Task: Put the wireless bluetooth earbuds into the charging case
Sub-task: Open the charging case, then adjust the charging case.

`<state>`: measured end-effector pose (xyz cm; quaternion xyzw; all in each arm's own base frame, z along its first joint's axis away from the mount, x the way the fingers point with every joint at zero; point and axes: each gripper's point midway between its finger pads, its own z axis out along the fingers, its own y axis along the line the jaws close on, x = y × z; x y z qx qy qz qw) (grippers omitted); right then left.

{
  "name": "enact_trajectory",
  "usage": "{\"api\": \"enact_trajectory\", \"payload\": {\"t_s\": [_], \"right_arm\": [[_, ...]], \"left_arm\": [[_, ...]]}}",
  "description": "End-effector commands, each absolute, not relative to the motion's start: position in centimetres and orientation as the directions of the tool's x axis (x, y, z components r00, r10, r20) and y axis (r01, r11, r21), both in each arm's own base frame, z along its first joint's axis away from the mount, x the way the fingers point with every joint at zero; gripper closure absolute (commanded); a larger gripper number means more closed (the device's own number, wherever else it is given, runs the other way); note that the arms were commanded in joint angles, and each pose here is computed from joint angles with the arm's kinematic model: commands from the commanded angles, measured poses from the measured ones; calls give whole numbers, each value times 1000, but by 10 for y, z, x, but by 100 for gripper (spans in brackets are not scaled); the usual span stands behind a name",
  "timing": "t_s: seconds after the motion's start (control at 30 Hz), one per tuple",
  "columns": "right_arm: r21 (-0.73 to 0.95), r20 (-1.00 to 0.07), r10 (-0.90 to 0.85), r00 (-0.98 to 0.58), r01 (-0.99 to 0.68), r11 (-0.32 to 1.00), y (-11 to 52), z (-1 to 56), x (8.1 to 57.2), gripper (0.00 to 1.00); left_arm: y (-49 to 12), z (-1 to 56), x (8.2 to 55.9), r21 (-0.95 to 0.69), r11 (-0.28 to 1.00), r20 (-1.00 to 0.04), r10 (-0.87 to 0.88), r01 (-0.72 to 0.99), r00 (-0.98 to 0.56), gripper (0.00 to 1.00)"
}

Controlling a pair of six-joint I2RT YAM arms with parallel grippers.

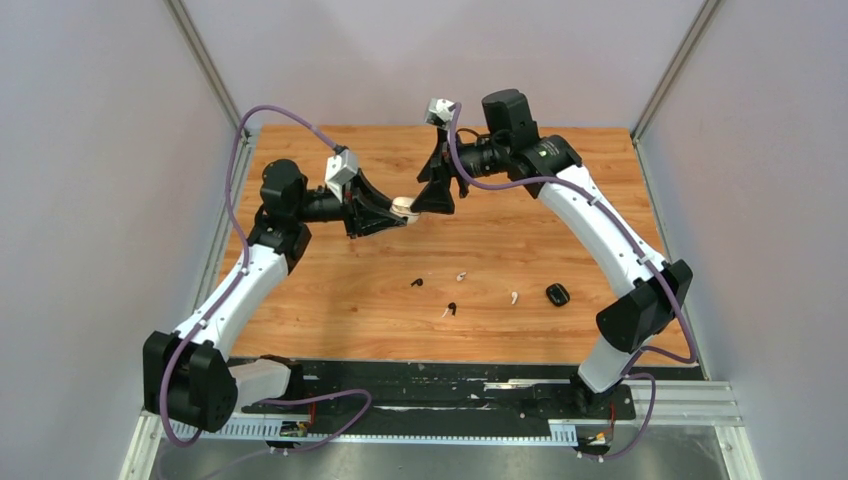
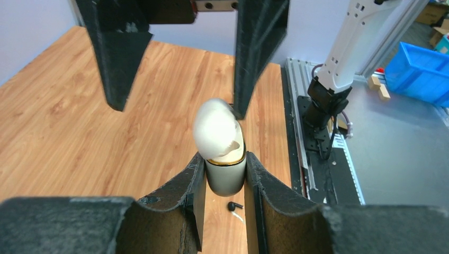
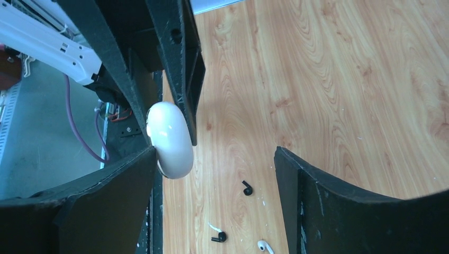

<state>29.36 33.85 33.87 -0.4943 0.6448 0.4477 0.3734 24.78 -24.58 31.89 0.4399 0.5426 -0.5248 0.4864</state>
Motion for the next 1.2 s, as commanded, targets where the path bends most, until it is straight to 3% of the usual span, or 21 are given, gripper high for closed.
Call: {"api": "enact_trajectory", "payload": {"t_s": [0.0, 0.57, 0.97, 1.17], "right_arm": [[172, -950, -235, -204, -973, 152, 341, 363, 312, 20], [133, -947, -265, -179, -974, 182, 339, 351, 316, 20], [122, -950, -282, -137, -990, 71, 346, 351, 290, 47], [131, -950, -279, -141, -990, 57, 346, 351, 288, 70]], "left_arm": [[-244, 335, 230, -18, -2, -1000, -17, 1000, -18, 100], [-244, 341, 231, -6, 32, -999, -37, 999, -5, 100], [-245, 343, 241, -44, 75, -997, -63, 996, -39, 100], [-245, 341, 244, -43, 84, -997, -63, 995, -38, 100]]}}
